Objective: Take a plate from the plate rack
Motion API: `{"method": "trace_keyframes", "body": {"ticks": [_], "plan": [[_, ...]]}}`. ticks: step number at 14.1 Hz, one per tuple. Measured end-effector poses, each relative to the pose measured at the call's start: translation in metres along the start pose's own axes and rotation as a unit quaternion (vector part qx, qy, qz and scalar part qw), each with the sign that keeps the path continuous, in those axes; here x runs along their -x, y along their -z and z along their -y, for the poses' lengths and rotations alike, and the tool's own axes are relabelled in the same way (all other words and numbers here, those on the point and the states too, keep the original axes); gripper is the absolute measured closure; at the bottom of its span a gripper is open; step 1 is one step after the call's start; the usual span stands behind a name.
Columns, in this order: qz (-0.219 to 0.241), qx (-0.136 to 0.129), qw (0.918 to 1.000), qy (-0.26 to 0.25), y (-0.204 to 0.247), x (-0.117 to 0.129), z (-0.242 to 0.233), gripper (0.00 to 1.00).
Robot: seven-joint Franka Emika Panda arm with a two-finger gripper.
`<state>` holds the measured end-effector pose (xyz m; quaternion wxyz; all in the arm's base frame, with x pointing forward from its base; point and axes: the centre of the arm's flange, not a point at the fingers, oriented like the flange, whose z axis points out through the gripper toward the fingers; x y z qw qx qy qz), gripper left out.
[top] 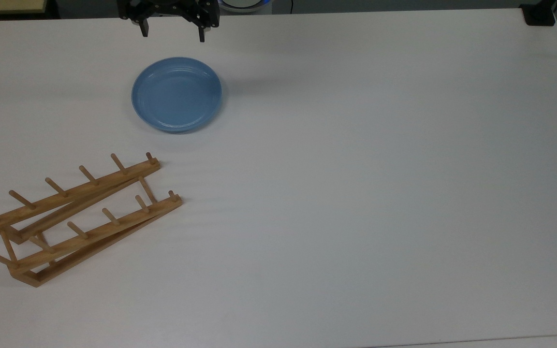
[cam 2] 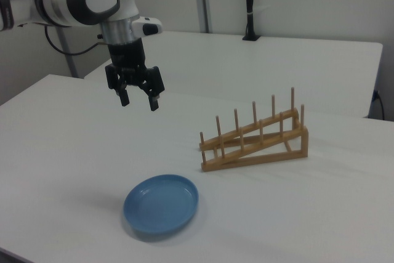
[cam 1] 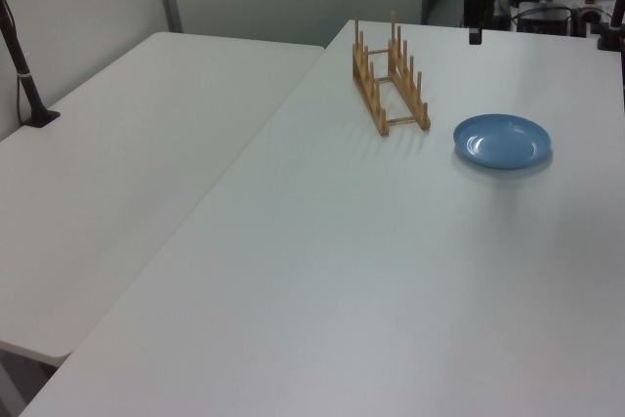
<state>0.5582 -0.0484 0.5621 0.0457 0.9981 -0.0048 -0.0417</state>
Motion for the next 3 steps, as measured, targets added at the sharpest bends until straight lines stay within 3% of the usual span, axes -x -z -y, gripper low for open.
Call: {"method": "trace_keyframes", "body": {"ticks": [3], "plan": [[0.002, -0.002, 1.0000, 0.000, -0.0022, -0.0025, 0.0005, 0.00]]}}
